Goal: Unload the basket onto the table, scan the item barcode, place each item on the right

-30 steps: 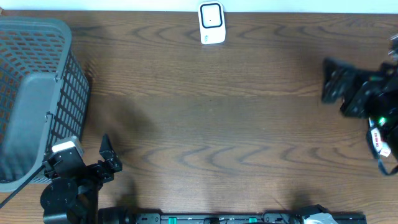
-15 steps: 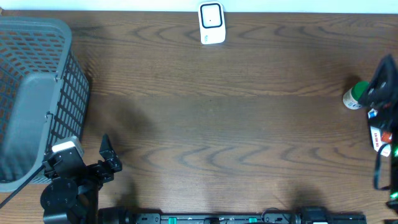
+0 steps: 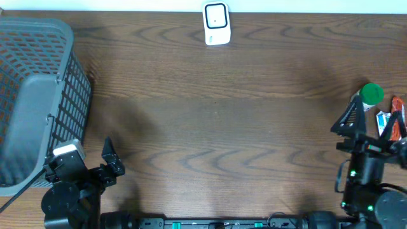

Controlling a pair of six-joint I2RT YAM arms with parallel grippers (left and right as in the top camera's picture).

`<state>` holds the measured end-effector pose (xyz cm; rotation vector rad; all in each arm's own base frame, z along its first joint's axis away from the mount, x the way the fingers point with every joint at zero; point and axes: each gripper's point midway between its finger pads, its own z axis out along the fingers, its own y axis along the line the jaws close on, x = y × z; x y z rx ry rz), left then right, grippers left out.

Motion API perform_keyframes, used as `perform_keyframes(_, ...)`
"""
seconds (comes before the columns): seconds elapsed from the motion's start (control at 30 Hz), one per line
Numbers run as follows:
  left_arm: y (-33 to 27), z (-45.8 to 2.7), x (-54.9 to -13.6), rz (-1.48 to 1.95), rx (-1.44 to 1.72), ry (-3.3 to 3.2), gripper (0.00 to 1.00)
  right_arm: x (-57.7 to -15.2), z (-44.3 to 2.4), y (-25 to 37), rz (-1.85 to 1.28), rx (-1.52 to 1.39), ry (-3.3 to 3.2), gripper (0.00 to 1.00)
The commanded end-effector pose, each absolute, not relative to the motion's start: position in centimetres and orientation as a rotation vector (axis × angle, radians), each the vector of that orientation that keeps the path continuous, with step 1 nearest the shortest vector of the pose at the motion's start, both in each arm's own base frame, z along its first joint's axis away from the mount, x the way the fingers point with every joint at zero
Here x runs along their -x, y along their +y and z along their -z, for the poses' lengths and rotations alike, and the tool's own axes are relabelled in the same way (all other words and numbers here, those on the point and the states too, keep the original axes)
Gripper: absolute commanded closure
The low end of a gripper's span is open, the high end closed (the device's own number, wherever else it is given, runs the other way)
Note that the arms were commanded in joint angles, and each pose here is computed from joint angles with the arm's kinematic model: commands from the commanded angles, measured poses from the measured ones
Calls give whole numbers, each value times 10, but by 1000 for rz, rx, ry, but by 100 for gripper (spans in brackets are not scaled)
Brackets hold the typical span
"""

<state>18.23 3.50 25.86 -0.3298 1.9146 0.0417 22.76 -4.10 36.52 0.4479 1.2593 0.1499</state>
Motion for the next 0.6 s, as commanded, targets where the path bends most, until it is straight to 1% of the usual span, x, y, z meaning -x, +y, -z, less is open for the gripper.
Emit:
perform_keyframes(0.0, 37, -260, -182, -49, 344, 1907, 4, -224, -339, -47, -164, -482, 1213, 1)
perform_keyframes(0.4, 37, -260, -182, -49, 344, 1907, 4, -220, -270, -58, -141, -504, 1125, 1)
perform_keyframes(0.57, 37, -260, -182, -49, 344, 1907, 4, -223, -256, -61, -121, -518, 1152, 1)
